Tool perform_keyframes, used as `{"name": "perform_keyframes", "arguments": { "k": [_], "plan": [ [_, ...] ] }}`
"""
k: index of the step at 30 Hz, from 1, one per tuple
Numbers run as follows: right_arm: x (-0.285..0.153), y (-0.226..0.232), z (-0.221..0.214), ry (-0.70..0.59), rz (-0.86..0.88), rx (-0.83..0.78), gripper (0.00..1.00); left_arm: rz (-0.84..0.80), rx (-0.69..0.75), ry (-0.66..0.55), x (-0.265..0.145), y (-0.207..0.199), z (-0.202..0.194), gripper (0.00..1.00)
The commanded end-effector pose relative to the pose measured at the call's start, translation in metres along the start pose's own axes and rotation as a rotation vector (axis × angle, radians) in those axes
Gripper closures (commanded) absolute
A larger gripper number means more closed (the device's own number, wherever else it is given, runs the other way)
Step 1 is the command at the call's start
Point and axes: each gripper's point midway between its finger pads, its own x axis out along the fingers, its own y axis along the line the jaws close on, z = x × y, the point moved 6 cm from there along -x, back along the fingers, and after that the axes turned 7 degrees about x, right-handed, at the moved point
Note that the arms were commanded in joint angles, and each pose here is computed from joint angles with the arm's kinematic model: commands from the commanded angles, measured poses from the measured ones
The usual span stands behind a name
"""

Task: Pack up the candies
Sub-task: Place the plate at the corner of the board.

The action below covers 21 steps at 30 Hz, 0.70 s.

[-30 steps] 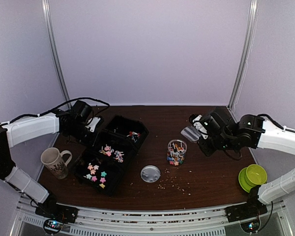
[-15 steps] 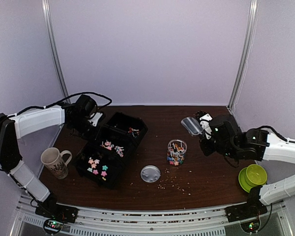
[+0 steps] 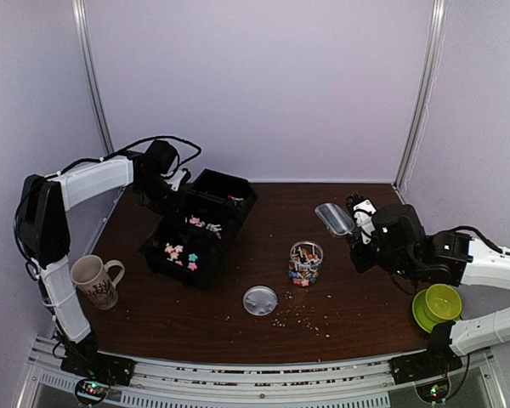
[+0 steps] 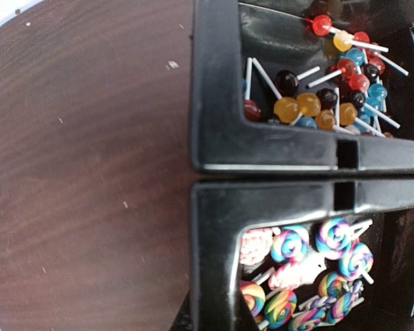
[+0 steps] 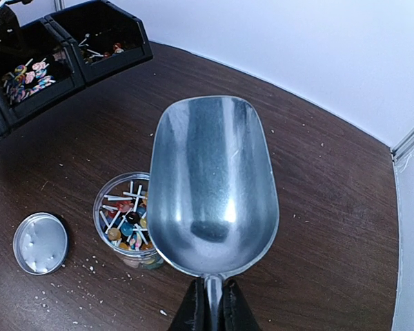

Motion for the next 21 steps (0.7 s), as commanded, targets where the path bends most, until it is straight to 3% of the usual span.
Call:
{"name": "perform_keyframes", "arguments": {
  "k": [1, 10, 21],
  "plan": [
    [-0.005, -0.001, 0.005, -0.037, 0.023, 0.061, 1.0, -0.041, -0.031, -0.13, -0.013, 0.013, 0.045, 1.0],
    [-0.006, -0.004, -0.002, -0.031, 0.021, 0.093, 1.0, 0.004, -0.109, -0.114, 0.013, 0.052, 0.059, 1.0],
    [-0.002, 0.001, -0.003, -0.011, 0.037, 0.1, 1.0, 0.067, -0.226, -0.153, 0.024, 0.134, 0.054, 1.0]
  ]
}}
